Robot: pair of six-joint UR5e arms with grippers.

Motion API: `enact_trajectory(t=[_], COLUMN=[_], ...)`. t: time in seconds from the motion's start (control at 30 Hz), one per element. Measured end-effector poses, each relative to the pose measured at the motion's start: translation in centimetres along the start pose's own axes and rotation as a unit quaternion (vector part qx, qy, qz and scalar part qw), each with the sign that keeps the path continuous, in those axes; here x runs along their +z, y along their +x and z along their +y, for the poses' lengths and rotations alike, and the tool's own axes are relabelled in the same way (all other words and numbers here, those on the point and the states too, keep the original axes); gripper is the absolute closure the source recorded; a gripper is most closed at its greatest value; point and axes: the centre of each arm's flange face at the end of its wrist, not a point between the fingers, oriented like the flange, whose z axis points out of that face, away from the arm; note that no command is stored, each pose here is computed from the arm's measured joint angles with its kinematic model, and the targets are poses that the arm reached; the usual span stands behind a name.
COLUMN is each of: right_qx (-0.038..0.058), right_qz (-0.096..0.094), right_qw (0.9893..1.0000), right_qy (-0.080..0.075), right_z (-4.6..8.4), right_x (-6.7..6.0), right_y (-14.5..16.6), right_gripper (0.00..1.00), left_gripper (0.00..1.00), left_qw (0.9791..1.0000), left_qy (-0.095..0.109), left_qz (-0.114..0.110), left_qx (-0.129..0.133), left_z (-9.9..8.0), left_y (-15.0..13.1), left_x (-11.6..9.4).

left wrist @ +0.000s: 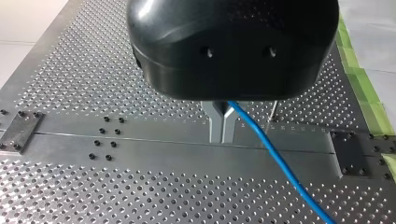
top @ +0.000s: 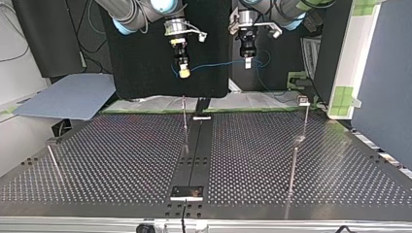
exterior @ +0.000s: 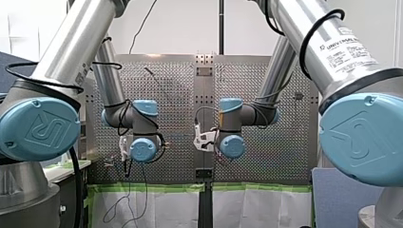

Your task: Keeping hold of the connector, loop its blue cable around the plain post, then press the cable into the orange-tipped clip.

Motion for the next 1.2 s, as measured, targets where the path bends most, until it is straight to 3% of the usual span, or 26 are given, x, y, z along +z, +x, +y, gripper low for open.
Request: enact_trajectory(t=[0.27, 0.6, 0.8, 0.93, 1.2], right_qx=[-0.0145, -0.0164, -0.0164, -0.0165, -0.0164], right_qz=[-0.039, -0.045, -0.045, -0.045, -0.045], right_qw=[0.9991, 0.9988, 0.9988, 0.9988, 0.9988], right_qy=[0.013, 0.014, 0.014, 0.014, 0.014], right_z=[-1.1, -1.1, -1.1, -1.1, -1.1], right_x=[-1.2, -1.3, -1.3, -1.3, -1.3], right_y=[-3.2, -3.8, -3.9, -3.9, -3.9], right_gripper=[1.00, 1.00, 1.00, 1.00, 1.00], left_gripper=[1.00, 1.00, 1.00, 1.00, 1.00], left_qw=[1.0000, 1.0000, 0.9990, 0.9963, 0.9917], left_qy=[0.000, 0.000, -0.005, -0.010, -0.013], left_qz=[0.000, 0.002, 0.039, 0.074, 0.111], left_qx=[0.000, 0.001, 0.021, 0.042, 0.063], left_z=[0.0, 0.1, 1.6, 2.4, 3.2], left_y=[0.0, 0.1, 2.0, 3.9, 6.5], left_x=[0.0, -0.1, -0.1, -0.6, -1.6])
